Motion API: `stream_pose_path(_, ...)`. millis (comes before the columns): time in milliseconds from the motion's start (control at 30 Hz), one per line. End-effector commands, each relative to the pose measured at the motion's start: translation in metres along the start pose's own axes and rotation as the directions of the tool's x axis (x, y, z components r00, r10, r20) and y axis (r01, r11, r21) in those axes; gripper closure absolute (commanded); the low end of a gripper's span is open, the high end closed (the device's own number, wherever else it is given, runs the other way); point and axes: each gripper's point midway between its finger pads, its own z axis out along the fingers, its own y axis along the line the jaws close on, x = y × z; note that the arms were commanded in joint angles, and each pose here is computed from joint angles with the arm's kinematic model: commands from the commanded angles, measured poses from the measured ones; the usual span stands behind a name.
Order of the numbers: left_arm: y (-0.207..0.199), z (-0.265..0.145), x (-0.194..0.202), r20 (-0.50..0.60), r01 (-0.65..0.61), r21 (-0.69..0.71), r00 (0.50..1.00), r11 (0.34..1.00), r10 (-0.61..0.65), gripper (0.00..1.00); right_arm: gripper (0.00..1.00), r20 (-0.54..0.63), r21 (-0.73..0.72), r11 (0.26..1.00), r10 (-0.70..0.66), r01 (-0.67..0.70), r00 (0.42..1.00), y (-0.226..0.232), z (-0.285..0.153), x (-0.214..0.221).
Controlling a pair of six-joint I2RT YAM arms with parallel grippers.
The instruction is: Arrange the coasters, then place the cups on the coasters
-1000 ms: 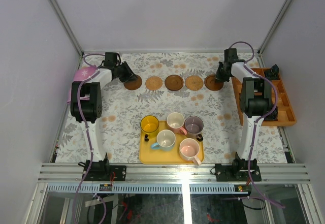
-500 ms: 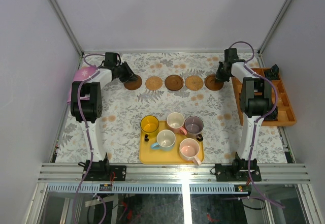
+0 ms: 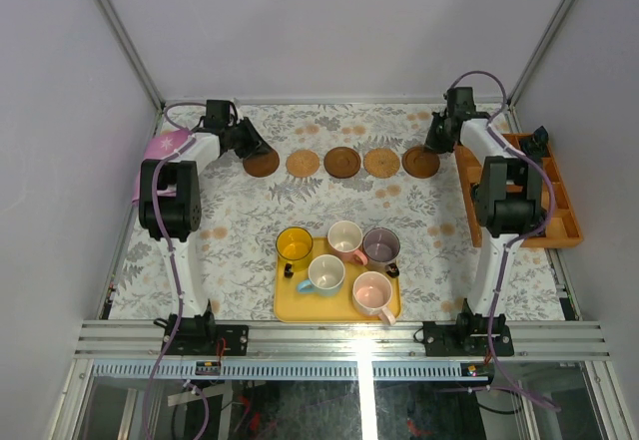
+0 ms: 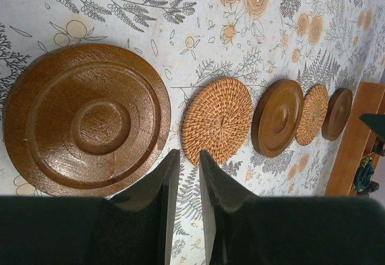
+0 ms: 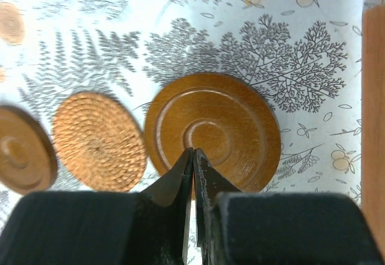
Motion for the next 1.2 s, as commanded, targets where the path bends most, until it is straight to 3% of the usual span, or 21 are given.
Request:
stream_pose_path(0,-0.025,-0.017,-0.027,0.086,-0.065,0.057,0.994,0.996,0.06,0.81,0.91,0.158,-0.096,0.994,-0.042,0.057,0.986,0.029,-0.059,-0.045)
stream_pose_path(267,-0.038,-0.035,-0.038,0.166,-0.127,0.067,0.979,0.99,0.114,0.72,0.83,0.302,-0.109,0.989,-0.06,0.097,0.951,0.04,-0.107,-0.07)
stream_pose_path(367,-0.042,-0.044,-0.042,0.206,-0.156,0.064,0.969,0.986,0.139,0.69,0.75,0.359,-0.113,0.988,-0.061,0.108,0.931,0.042,-0.122,-0.08)
stream_pose_path(433,-0.046,-0.052,-0.045,0.237,-0.178,0.061,0.958,0.982,0.159,0.65,0.63,0.396,-0.125,0.987,-0.044,0.101,0.917,0.044,-0.133,-0.089)
stream_pose_path(500,-0.049,-0.058,-0.048,0.265,-0.201,0.059,0.948,0.978,0.178,0.59,0.44,0.433,-0.156,0.985,0.001,0.073,0.901,0.041,-0.144,-0.098)
stream_pose_path(567,-0.055,-0.066,-0.051,0.298,-0.223,0.063,0.934,0.973,0.195,0.44,0.23,0.46,-0.218,0.976,0.08,0.025,0.884,0.036,-0.154,-0.107)
stream_pose_path(667,-0.062,-0.08,-0.052,0.341,-0.244,0.067,0.917,0.967,0.208,0.29,0.13,0.449,-0.377,0.923,0.256,-0.078,0.856,0.024,-0.167,-0.118)
stream_pose_path(767,-0.065,-0.089,-0.051,0.367,-0.248,0.067,0.907,0.966,0.207,0.24,0.1,0.352,-0.558,0.817,0.395,-0.148,0.849,0.017,-0.171,-0.122)
stream_pose_path(867,-0.067,-0.097,-0.048,0.386,-0.241,0.067,0.901,0.968,0.198,0.22,0.11,0.293,-0.693,0.711,0.427,-0.117,0.856,0.021,-0.176,-0.122)
stream_pose_path(1000,-0.073,-0.11,-0.044,0.416,-0.239,0.05,0.888,0.97,0.197,0.2,0.12,0.341,-0.617,0.779,0.39,-0.109,0.855,0.011,-0.172,-0.117)
stream_pose_path(1167,-0.081,-0.121,-0.033,0.44,-0.27,-0.016,0.863,0.963,0.249,0.19,0.11,0.475,-0.342,0.94,0.182,-0.01,0.861,-0.005,-0.177,-0.114)
